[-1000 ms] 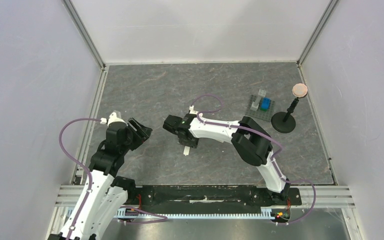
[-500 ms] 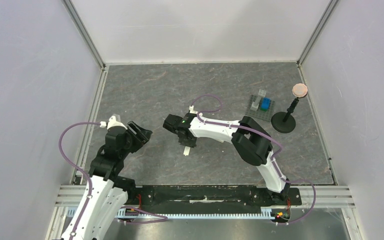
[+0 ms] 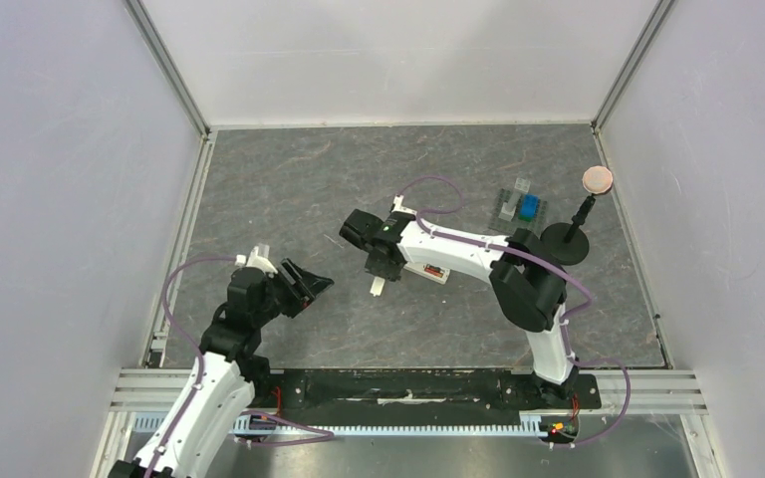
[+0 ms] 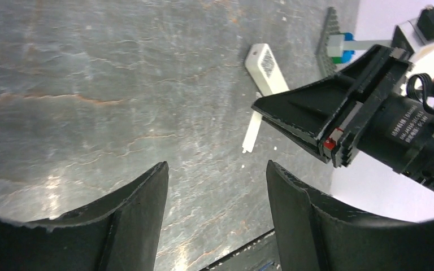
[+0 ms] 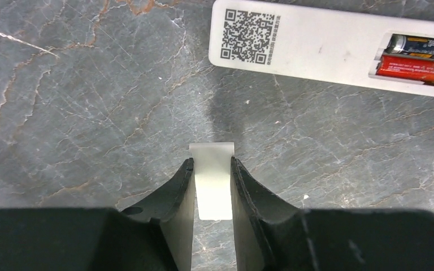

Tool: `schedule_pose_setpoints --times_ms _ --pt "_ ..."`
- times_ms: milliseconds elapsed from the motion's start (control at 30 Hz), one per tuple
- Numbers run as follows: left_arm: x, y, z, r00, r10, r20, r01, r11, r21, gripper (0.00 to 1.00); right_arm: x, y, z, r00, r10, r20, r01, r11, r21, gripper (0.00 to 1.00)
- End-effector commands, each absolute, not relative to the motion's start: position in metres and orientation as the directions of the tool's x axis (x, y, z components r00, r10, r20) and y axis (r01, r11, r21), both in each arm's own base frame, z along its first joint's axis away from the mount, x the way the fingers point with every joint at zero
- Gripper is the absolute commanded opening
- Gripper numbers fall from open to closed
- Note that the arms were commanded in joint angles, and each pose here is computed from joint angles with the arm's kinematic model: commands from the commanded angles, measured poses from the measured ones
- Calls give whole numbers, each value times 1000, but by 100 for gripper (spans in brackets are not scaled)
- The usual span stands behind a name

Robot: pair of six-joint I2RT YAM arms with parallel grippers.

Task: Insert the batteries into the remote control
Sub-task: Pick up the battery cover at the center of the board, then adjust the battery cover.

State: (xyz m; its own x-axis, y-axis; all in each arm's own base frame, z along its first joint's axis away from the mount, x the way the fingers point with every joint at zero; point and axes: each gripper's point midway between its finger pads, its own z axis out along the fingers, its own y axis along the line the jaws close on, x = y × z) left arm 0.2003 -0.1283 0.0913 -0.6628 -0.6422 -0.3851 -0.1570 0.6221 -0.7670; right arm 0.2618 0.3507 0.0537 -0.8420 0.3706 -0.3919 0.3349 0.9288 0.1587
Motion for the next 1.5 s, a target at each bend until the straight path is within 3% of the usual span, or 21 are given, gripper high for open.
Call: schedule_pose_setpoints --times_ms 0,133,300,400,800,1067,1467 --pt "209 -156 123 -663 -634 -398 15 521 -853 70 262 355 75 -825 428 -368 359 901 243 27" --pt "209 -174 120 -664 -620 -418 86 492 -867 70 259 363 83 -830 464 -309 376 875 305 27" --pt "212 -190 120 -622 -572 -535 194 549 -813 70 253 371 95 -830 507 -233 406 835 372 25" --pt "216 -196 123 -607 -569 -554 231 541 -809 70 252 373 103 -818 537 -205 424 805 416 25" --pt "226 -205 121 -594 -613 -521 201 513 -834 69 250 384 117 -799 590 -115 470 733 492 24" --pt "224 -208 111 -612 -611 -502 168 520 -838 49 242 388 108 -780 626 -21 529 677 512 24" --pt "221 -208 92 -646 -568 -510 129 577 -806 50 247 388 107 -761 649 3 553 645 527 23"
